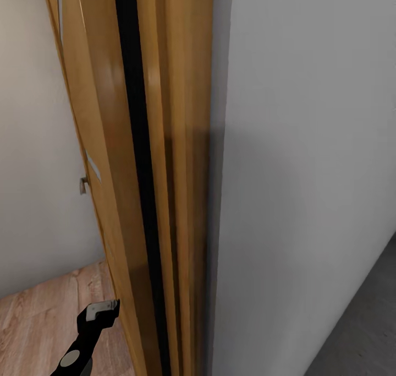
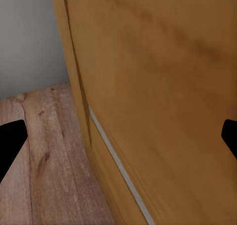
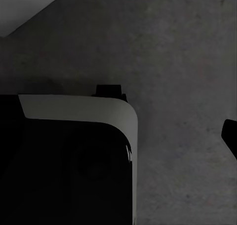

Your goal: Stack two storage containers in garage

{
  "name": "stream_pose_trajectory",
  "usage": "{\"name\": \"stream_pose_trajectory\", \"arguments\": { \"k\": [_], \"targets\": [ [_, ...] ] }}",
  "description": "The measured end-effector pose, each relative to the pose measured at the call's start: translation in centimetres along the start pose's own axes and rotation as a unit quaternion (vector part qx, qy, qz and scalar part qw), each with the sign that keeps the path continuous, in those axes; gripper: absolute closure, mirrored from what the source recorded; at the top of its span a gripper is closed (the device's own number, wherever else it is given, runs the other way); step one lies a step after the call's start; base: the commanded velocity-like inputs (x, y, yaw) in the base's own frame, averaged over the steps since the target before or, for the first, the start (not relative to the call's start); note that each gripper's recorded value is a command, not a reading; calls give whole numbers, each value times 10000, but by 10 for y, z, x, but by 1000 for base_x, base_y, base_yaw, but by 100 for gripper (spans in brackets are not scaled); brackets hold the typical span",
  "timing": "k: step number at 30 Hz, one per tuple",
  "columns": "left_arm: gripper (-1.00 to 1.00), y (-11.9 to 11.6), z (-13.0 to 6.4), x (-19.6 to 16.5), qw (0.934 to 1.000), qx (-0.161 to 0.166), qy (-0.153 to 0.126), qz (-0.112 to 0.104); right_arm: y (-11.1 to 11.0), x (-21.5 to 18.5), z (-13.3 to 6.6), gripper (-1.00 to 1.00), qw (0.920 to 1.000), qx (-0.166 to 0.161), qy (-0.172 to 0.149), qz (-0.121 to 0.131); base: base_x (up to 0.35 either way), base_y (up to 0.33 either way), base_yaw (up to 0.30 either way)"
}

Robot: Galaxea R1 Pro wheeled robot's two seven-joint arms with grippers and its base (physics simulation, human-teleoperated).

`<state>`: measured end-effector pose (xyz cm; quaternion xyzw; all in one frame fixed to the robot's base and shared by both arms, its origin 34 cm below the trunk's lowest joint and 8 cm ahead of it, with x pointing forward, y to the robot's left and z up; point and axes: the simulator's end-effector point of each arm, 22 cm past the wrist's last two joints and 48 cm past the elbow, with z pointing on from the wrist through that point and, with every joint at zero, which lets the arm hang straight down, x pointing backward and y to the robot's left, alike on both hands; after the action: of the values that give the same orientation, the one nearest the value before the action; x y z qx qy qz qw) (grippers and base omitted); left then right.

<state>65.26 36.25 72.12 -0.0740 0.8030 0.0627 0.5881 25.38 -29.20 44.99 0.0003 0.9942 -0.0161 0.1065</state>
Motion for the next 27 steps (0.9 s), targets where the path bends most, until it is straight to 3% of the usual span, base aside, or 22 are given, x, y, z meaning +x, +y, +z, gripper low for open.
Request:
{"name": "stream_pose_trajectory", "arguments": {
  "k": [27],
  "targets": [
    [-100, -3, 0, -3, 10000, 75, -23, 2, 0, 0, 0, -100, 10000, 4, -5, 0, 0, 0, -6]
  ]
}}
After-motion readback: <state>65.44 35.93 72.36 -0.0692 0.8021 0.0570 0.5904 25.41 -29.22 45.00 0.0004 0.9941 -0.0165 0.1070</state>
